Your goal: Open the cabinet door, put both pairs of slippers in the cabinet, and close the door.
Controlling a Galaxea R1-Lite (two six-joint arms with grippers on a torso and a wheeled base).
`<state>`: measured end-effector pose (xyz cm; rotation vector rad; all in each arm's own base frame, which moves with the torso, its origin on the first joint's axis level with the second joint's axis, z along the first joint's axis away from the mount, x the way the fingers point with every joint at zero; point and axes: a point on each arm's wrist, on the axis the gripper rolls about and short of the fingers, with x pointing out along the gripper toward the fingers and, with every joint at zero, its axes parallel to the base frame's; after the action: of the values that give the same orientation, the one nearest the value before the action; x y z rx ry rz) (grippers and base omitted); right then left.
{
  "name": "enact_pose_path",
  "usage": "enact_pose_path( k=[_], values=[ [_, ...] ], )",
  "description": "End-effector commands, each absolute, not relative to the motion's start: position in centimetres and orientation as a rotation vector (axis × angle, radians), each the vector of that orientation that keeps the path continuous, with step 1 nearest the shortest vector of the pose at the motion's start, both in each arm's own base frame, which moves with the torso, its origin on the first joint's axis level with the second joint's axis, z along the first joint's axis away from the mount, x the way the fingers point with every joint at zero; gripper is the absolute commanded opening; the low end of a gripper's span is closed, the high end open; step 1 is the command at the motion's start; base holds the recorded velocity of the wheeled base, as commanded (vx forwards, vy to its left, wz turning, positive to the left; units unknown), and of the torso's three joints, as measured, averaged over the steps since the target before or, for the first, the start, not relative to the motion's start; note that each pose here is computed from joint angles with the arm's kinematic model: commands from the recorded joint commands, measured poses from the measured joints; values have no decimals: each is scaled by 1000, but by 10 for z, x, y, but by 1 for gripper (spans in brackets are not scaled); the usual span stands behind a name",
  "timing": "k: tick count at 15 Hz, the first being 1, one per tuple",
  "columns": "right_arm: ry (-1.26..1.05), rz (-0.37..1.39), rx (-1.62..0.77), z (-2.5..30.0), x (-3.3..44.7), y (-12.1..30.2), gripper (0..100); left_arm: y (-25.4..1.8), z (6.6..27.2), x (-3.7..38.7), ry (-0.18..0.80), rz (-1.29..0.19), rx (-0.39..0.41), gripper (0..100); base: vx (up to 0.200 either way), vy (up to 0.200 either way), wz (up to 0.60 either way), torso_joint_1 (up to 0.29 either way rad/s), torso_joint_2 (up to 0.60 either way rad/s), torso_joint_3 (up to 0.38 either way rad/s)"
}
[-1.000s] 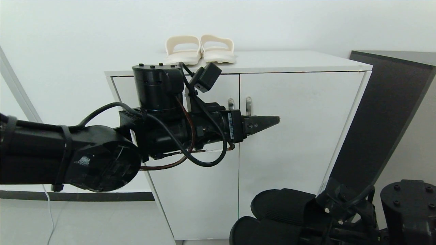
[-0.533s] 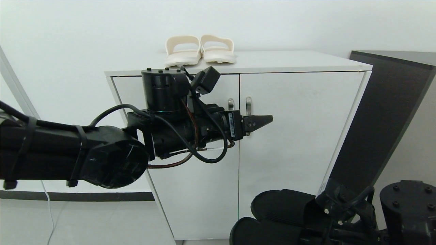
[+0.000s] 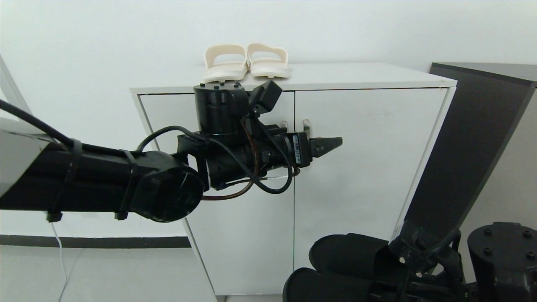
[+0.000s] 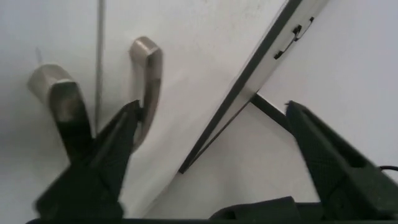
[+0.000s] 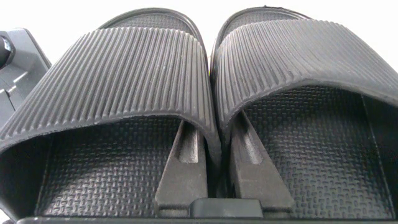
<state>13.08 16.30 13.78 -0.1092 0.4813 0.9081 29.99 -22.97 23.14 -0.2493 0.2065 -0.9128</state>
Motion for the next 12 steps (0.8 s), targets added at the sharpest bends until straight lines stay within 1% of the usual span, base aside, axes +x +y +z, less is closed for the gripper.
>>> enact_pose_path(
  k=[1,5,7,9,12],
  values=[
    [484,909,-110,137,131,163,0,-231,229,302,213,-912,-249,0,0,0,0,0,0,0],
    [489,910,-110,136,131,163,0,-225,232,293,214,-912,-250,0,0,0,0,0,0,0],
    [495,911,-115,135,131,163,0,-221,234,281,216,-924,-251,0,0,0,0,0,0,0],
    [502,925,-119,133,128,163,0,-218,237,260,223,-954,-249,0,0,0,0,0,0,0],
    [513,979,-121,131,120,160,0,-214,243,236,218,-991,-248,0,0,0,0,0,0,0]
  ],
)
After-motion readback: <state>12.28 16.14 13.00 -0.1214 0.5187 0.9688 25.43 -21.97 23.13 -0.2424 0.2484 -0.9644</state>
